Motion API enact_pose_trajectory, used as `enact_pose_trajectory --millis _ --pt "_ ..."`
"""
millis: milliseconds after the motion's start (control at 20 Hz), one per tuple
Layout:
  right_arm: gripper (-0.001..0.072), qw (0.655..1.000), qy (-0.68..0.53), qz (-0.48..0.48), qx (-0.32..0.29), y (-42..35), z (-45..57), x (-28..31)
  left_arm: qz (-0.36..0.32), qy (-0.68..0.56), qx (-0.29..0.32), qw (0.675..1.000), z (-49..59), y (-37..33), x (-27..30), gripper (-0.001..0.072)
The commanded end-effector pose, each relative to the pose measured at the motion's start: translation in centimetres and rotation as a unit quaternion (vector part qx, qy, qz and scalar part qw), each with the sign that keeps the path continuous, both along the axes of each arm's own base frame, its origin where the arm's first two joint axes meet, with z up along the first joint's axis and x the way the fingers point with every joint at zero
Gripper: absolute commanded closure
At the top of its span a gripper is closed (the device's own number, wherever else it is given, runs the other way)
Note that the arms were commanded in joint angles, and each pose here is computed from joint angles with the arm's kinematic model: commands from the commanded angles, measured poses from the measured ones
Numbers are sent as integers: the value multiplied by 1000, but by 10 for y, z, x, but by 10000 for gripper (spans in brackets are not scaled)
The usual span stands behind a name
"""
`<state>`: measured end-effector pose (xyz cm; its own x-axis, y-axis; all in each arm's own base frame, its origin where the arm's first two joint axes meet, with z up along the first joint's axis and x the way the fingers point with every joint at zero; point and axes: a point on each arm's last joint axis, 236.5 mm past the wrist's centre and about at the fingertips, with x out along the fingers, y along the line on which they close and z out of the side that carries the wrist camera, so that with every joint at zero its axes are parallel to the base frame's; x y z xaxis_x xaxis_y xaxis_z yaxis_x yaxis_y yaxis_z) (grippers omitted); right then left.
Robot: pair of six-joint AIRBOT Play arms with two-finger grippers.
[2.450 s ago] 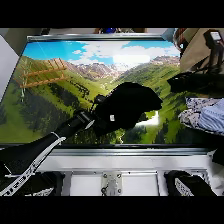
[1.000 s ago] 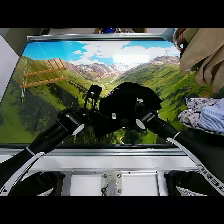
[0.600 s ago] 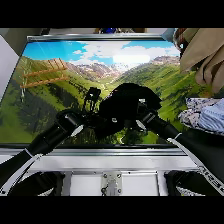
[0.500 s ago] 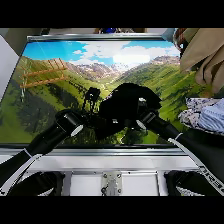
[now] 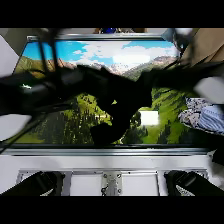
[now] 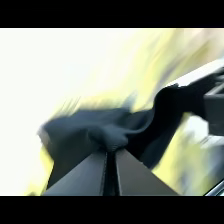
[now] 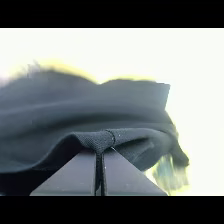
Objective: Fold the clothes and pants, and hang the long-sleeved shirts on hangers.
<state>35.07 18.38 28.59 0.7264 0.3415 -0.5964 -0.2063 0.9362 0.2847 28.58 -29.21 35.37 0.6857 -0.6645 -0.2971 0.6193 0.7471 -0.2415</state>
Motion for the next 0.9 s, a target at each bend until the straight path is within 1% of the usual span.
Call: enact_pose_trajectory --millis 0,100,200,300,400,500,600,750,850 --pt "694 982 -170 31 83 -23 165 -66 -71 -126 -100 984 140 -5 -57 690" --pt "695 965 -223 46 127 -23 210 -90 -96 -175 -118 973 180 -12 -75 690" --pt "695 955 -243 56 159 -19 227 -101 -106 -205 -131 964 203 -17 -82 690" --pt "695 957 -236 53 160 -17 224 -96 -96 -222 -141 960 209 -17 -75 690" --pt "694 964 -219 42 144 -13 210 -80 -63 -206 -139 967 193 -8 -48 691" --pt "694 977 -181 26 106 -9 178 -58 -8 -143 -131 981 157 11 -8 691" --pt "694 991 -127 1 46 -9 131 -32 45 -91 -90 991 112 31 31 691" --pt "694 998 -19 -19 -49 -13 55 -13 75 12 -29 997 30 45 61 690" --pt "694 994 49 -13 -100 -11 9 -11 83 91 35 992 -36 54 64 691"
